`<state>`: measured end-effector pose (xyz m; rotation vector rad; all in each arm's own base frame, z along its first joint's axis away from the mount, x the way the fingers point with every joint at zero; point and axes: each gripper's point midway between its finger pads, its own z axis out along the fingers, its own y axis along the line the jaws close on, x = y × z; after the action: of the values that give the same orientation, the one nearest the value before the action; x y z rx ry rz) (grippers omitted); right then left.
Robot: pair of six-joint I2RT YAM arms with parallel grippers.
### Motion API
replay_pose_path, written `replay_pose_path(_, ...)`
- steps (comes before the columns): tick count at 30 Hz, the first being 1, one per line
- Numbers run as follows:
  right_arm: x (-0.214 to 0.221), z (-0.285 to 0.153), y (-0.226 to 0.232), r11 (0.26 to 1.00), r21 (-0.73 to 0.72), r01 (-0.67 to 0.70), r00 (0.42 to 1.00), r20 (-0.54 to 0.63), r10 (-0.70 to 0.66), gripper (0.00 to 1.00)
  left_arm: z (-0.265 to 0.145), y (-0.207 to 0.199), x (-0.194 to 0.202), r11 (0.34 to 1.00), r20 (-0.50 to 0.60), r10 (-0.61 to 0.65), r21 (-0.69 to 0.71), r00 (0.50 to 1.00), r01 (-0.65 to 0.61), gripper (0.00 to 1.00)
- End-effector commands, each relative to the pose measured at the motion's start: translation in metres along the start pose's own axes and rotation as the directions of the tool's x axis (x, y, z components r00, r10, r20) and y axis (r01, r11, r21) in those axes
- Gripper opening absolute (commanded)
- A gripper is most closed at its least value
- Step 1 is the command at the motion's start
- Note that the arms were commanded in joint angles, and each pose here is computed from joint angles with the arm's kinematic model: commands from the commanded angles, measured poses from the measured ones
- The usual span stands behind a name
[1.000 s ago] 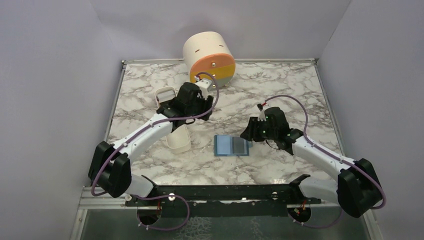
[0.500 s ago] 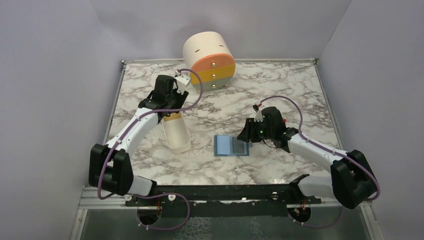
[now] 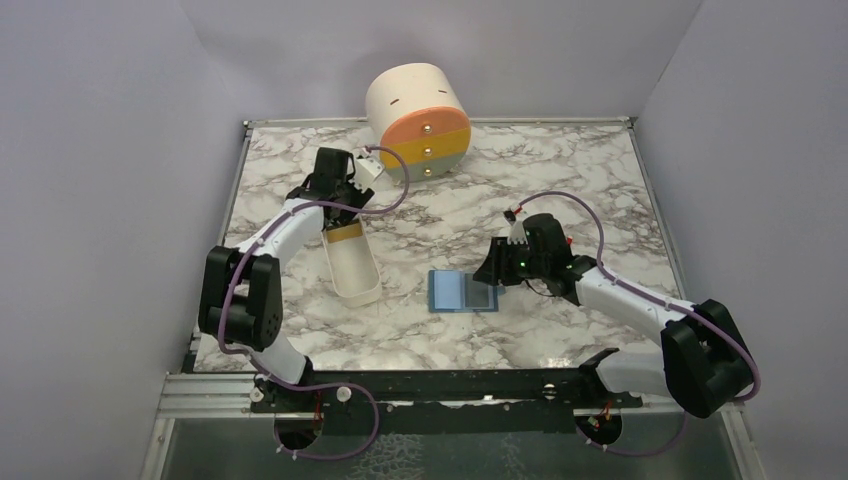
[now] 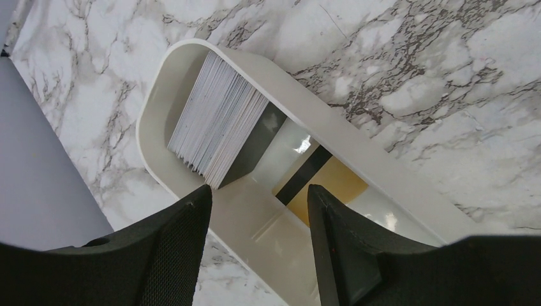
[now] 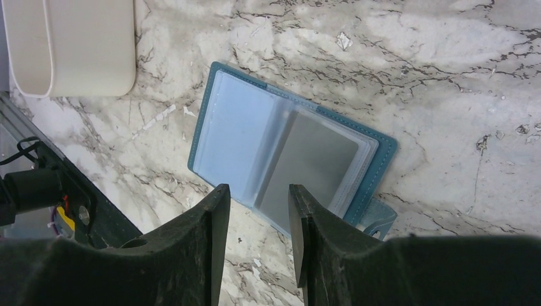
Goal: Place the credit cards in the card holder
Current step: Pick up the credit card from the storage box.
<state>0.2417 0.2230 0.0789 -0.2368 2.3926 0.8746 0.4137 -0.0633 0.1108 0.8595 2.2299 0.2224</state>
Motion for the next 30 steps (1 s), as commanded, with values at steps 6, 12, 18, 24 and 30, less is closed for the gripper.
replay_pose_path(6, -0.006, 0.001, 0.009, 0.999, -0.033, 0.014, 1.0, 0.003, -0.014, 0.4, 0.021, 0.029, -0.002, 0.982, -0.037, 0.162, -0.088, 0.986, -0.165, 0.57)
replay_pose_path(12, -0.009, -0.001, 0.008, 1.0, -0.016, 0.014, 1.0, 0.012, -0.014, 0.4, 0.035, 0.035, 0.006, 0.971, -0.086, 0.203, -0.113, 0.975, -0.212, 0.55)
replay_pose_path(18, -0.008, 0.0, 0.007, 1.0, -0.011, 0.009, 1.0, 0.007, -0.009, 0.4, 0.043, 0.046, 0.007, 0.958, -0.116, 0.216, -0.168, 0.97, -0.233, 0.54)
replay_pose_path(24, -0.009, 0.0, 0.007, 1.0, -0.009, 0.008, 1.0, 0.01, -0.008, 0.4, 0.051, 0.043, 0.013, 0.955, -0.128, 0.228, -0.163, 0.965, -0.248, 0.52)
replay_pose_path(30, -0.01, -0.001, 0.006, 1.0, -0.001, 0.009, 1.0, 0.012, -0.009, 0.39, 0.048, 0.043, 0.009, 0.957, -0.116, 0.222, -0.162, 0.968, -0.239, 0.47)
